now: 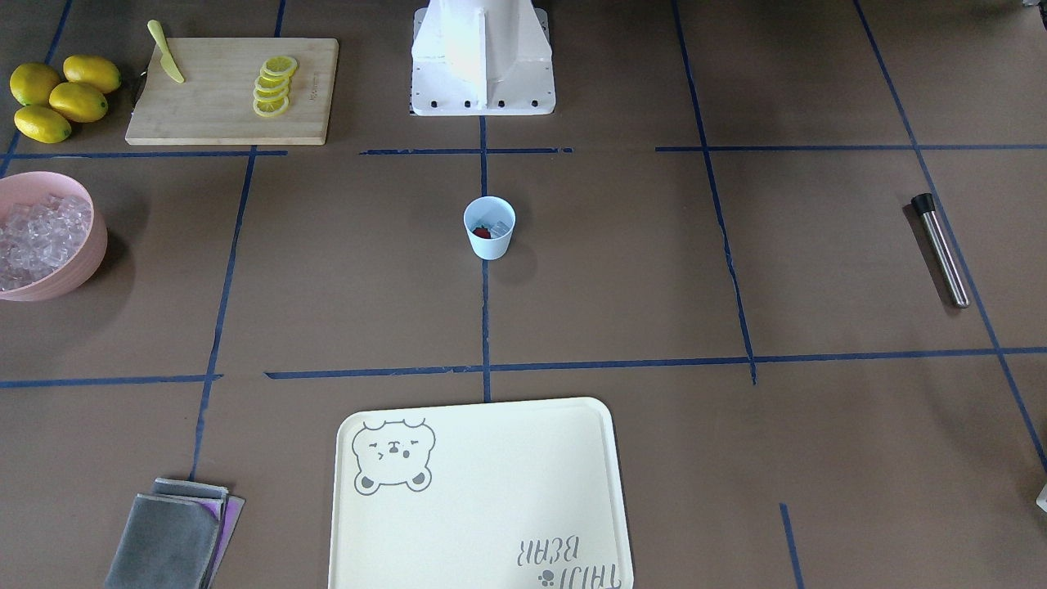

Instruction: Mash ice and strawberries in cup

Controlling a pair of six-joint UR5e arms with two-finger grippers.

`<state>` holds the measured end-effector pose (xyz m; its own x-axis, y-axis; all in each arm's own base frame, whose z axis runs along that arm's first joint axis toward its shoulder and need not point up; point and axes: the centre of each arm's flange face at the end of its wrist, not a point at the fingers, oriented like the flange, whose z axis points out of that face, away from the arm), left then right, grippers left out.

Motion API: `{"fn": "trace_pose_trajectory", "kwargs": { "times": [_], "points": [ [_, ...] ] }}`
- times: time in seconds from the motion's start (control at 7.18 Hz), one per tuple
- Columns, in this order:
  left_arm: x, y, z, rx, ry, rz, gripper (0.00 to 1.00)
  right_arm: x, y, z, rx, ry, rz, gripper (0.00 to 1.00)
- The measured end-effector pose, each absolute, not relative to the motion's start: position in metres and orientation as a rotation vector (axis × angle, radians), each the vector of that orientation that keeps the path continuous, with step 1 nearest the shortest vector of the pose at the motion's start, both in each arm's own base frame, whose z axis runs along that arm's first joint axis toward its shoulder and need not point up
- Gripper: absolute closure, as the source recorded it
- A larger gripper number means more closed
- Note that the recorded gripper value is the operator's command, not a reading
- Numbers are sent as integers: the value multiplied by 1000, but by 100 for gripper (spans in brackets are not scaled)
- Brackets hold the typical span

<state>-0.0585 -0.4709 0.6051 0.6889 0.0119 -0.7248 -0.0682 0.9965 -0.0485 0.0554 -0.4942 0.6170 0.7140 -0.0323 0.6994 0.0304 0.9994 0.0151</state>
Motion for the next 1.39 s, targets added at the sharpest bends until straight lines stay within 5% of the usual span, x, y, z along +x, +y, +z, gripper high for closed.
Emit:
{"fn": "trace_pose_trajectory", "kwargs": {
  "times": [1.39],
  "points": [
    [-56, -456, 588, 21, 800, 91, 0, 51, -498, 635, -39, -794, -22, 0]
  ]
}}
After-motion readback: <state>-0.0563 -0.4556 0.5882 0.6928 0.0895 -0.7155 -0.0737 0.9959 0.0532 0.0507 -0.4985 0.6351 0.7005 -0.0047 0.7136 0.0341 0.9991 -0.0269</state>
